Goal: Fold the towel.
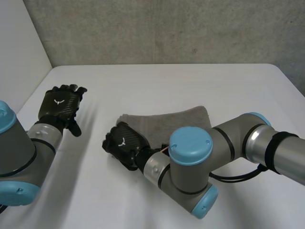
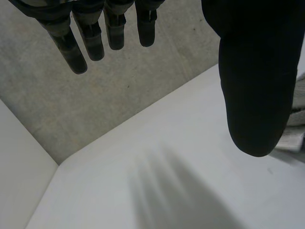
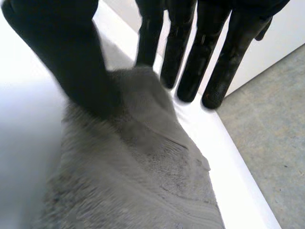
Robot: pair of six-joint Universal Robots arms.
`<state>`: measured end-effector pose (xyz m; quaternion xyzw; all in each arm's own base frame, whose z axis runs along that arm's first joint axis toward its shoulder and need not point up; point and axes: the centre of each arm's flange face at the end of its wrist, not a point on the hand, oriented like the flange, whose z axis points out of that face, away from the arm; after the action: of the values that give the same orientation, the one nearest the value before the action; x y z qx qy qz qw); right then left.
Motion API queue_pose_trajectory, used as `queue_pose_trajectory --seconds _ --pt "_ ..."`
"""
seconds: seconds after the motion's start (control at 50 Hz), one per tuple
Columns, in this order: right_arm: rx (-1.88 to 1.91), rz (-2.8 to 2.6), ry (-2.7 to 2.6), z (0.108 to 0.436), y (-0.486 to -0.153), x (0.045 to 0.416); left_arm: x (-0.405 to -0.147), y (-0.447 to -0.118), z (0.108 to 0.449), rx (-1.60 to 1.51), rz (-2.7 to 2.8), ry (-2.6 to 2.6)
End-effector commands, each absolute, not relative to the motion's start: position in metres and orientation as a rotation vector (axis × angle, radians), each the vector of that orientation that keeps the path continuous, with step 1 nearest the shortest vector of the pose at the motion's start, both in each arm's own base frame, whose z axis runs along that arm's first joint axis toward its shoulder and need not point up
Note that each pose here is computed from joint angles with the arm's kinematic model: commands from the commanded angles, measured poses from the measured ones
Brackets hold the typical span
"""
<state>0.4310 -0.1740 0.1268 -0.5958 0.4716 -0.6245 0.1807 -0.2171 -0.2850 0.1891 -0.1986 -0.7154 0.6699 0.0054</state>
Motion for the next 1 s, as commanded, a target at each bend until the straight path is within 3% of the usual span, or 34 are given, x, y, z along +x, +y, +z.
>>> queue_pose_trajectory --seconds 0.02,0.08,0.12,0.2,0.34,0.5,0.78,0.9,0.94,1.0 --pt "-1.589 -1.886 1.378 0.169 -0.181 0.422 -0.221 -0.282 0.189 -0.635 2.090 -2.229" --pt "-1.446 -1.928 1.475 0.194 -0.190 0.407 -0.229 -0.279 0.193 -0.654 2.093 -2.194" --pt "-1.268 -1.949 1.629 0.208 -0.212 0.378 -0.243 -0.272 0.196 -0.694 2.087 -2.141" --pt "-1.116 -1.906 1.758 0.210 -0.221 0.352 -0.258 -0.265 0.201 -0.727 2.089 -2.078" --pt "-0.948 -1.695 2.140 0.170 -0.240 0.289 -0.299 -0.252 0.188 -0.832 2.019 -2.000" --pt "-0.862 -1.593 2.327 0.136 -0.249 0.250 -0.313 -0.258 0.162 -0.875 1.954 -2.035" --pt "-0.875 -1.762 2.293 0.124 -0.278 0.244 -0.306 -0.252 0.154 -0.882 1.922 -2.076" --pt "-0.997 -2.027 2.126 0.174 -0.296 0.257 -0.301 -0.250 0.164 -0.863 1.950 -2.062" --pt "-1.040 -2.100 1.961 0.201 -0.284 0.290 -0.301 -0.249 0.166 -0.863 1.956 -2.058" --pt "-1.092 -2.093 1.852 0.210 -0.267 0.316 -0.299 -0.249 0.169 -0.852 1.970 -2.059"
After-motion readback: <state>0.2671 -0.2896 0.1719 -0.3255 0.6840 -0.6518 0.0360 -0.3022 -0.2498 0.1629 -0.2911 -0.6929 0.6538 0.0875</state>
